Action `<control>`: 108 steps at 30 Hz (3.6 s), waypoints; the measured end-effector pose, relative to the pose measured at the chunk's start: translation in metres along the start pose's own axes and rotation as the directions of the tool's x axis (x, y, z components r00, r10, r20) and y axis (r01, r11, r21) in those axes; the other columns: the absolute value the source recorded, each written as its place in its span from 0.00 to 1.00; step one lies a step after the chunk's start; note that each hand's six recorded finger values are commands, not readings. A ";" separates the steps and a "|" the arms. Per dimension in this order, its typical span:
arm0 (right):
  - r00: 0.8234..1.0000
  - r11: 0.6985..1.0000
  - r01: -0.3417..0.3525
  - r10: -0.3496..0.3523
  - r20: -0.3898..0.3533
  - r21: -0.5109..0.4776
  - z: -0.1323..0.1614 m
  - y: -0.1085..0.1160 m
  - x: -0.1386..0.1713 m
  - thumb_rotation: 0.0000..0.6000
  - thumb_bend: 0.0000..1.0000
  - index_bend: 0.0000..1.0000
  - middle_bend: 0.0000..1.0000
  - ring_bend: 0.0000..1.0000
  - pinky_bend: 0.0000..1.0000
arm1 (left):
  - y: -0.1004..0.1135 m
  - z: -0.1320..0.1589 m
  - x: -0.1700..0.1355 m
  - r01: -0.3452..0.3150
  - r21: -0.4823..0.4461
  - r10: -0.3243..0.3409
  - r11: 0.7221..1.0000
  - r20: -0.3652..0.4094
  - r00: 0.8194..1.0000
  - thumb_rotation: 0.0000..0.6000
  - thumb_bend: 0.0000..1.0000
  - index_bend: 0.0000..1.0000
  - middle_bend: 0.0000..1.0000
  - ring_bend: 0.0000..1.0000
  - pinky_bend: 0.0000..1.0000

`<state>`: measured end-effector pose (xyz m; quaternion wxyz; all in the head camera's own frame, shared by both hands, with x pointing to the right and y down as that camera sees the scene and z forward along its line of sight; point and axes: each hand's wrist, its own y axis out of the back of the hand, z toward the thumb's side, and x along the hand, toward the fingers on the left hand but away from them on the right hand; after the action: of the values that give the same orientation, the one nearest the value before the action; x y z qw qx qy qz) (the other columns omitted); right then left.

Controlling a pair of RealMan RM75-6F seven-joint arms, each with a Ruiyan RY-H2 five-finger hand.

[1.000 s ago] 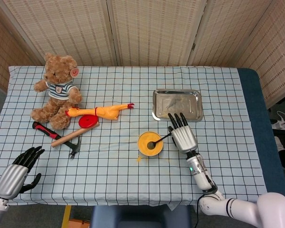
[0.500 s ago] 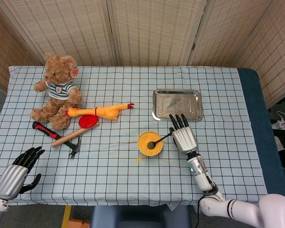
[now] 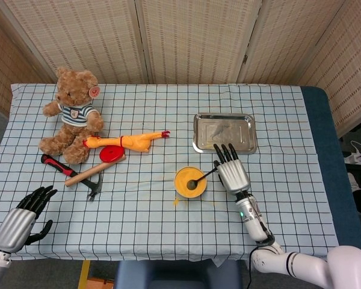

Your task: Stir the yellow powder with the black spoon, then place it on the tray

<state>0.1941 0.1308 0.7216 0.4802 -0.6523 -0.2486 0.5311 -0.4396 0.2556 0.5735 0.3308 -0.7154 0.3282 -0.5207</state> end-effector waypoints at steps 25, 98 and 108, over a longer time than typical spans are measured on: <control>0.999 0.998 0.038 -0.037 -0.015 0.045 -0.002 0.001 0.000 1.00 0.32 0.43 0.00 0.00 0.00 | -0.002 0.000 0.001 0.018 0.001 -0.018 1.000 -0.003 1.000 1.00 0.47 0.00 0.00 0.00 0.16; 0.997 0.995 0.069 -0.067 -0.023 0.076 0.014 0.007 -0.012 1.00 0.62 0.72 0.03 0.00 0.00 | 0.000 -0.001 -0.004 0.025 -0.013 -0.025 1.000 -0.001 1.000 1.00 0.49 0.00 0.00 0.00 0.16; 0.998 0.998 -0.060 0.060 -0.015 0.023 0.007 0.023 -0.012 1.00 0.76 0.86 0.08 0.00 0.00 | 0.000 0.000 -0.005 0.023 -0.011 -0.023 1.000 0.004 1.000 1.00 0.49 0.00 0.00 0.00 0.16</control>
<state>0.1799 0.1135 0.7065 0.4733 -0.6583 -0.2190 0.5429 -0.4410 0.2599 0.5703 0.3213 -0.7221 0.3220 -0.5212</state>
